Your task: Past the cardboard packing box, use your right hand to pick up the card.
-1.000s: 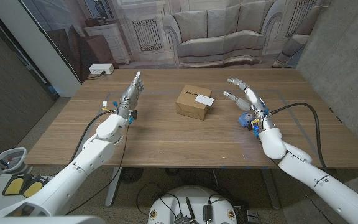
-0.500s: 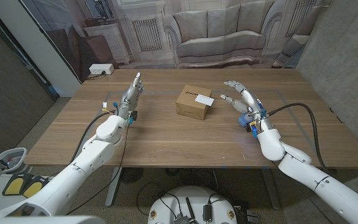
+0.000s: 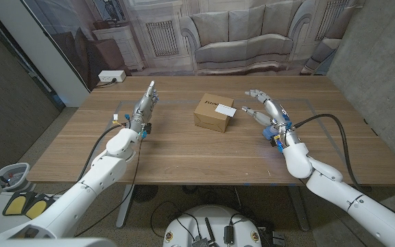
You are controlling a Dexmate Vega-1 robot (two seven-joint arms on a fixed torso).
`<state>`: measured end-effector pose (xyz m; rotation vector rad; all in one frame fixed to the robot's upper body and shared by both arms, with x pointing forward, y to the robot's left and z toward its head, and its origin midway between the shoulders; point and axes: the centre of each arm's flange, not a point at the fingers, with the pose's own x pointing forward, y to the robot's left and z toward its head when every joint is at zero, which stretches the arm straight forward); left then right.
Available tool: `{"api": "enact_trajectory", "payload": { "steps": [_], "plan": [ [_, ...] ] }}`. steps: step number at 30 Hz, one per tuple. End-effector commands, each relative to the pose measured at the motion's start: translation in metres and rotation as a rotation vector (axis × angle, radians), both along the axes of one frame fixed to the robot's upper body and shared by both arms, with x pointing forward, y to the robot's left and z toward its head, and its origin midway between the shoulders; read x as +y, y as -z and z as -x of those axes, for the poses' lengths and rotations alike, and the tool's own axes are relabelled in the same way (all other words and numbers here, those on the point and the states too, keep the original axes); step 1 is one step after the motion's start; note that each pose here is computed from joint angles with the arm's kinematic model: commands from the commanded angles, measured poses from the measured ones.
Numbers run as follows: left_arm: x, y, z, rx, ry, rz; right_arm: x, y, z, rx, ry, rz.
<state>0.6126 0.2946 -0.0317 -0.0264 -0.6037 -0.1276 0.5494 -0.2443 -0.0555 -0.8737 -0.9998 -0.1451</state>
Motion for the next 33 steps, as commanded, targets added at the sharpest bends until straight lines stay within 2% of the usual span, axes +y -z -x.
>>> {"api": "enact_trajectory", "payload": {
  "steps": [1, 23, 33],
  "plan": [
    [0.0011, 0.0036, 0.0016, 0.003, -0.001, 0.005, 0.0026, 0.0005, -0.0001, -0.011, 0.041, 0.028],
    [-0.0020, -0.0009, 0.0056, -0.009, -0.005, -0.001, 0.0018, 0.0039, 0.0015, -0.049, 0.076, 0.064],
    [-0.0040, -0.0031, 0.0067, -0.009, -0.007, -0.006, -0.0001, 0.0074, -0.0038, -0.054, 0.106, 0.101]
  ]
}}
